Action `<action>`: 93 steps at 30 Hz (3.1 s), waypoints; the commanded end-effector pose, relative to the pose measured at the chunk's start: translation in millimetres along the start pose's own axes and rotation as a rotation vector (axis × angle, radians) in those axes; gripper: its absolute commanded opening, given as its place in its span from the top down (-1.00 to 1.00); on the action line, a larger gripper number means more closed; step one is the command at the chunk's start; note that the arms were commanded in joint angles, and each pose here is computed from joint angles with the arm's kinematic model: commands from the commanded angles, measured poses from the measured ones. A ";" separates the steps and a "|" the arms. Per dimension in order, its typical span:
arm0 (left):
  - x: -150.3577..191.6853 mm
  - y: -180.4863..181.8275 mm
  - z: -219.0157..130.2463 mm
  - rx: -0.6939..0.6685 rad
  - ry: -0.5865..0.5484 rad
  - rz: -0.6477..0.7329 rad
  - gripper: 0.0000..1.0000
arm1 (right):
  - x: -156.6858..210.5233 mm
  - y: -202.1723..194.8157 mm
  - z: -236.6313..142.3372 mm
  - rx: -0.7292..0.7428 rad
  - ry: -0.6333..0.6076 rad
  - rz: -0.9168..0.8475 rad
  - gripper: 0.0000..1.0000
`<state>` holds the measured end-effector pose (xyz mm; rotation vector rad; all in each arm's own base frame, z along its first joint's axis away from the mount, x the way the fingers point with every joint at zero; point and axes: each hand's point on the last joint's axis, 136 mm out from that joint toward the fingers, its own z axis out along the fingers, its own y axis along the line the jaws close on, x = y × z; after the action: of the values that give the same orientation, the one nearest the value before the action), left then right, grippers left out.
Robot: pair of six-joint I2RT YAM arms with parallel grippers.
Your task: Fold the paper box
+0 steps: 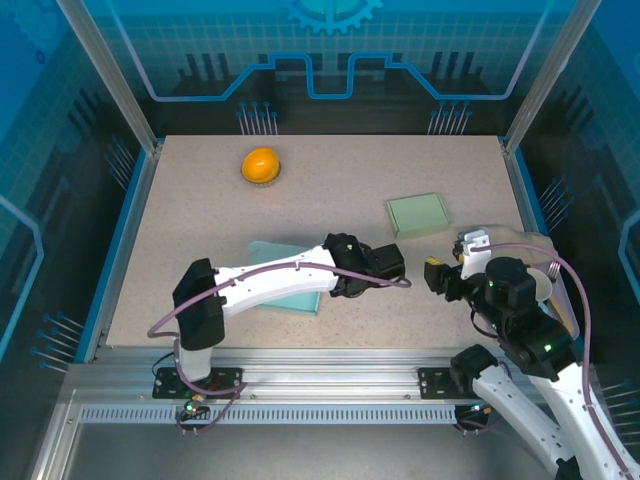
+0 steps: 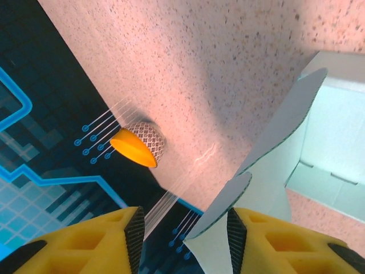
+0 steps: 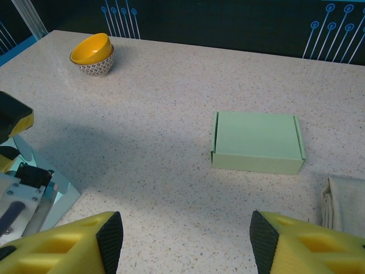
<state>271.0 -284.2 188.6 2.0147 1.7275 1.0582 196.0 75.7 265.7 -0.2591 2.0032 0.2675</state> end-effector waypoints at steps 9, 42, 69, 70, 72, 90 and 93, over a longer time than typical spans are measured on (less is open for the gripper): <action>40.2 20.4 -57.1 0.089 -0.382 -0.585 0.08 | 8.5 11.3 24.2 -0.045 0.115 0.037 -0.28; 179.9 -39.7 81.5 0.878 -0.301 -2.529 -0.43 | 75.1 186.7 170.1 -0.497 0.318 -0.326 0.00; 164.1 -54.0 88.8 0.945 -0.275 -2.548 -0.42 | 100.8 195.9 195.1 -0.497 0.292 -0.380 0.39; 161.4 -52.8 88.0 0.948 -0.280 -2.546 -0.42 | 101.3 197.4 195.9 -0.494 0.294 -0.385 0.43; 155.3 -51.8 87.0 0.949 -0.281 -2.537 -0.42 | 100.5 199.2 197.1 -0.484 0.295 -0.389 0.53; 111.7 -49.2 75.7 0.989 -0.267 -2.579 -0.42 | 67.3 186.5 218.5 -0.257 0.243 -0.274 1.00; 112.9 -52.8 77.3 0.954 -0.253 -2.619 -0.43 | 58.7 187.3 218.6 -0.217 0.216 -0.217 1.00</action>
<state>288.3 -149.3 143.3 -0.9314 2.4593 -0.9591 295.3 298.6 106.2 -0.7827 2.1911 0.2833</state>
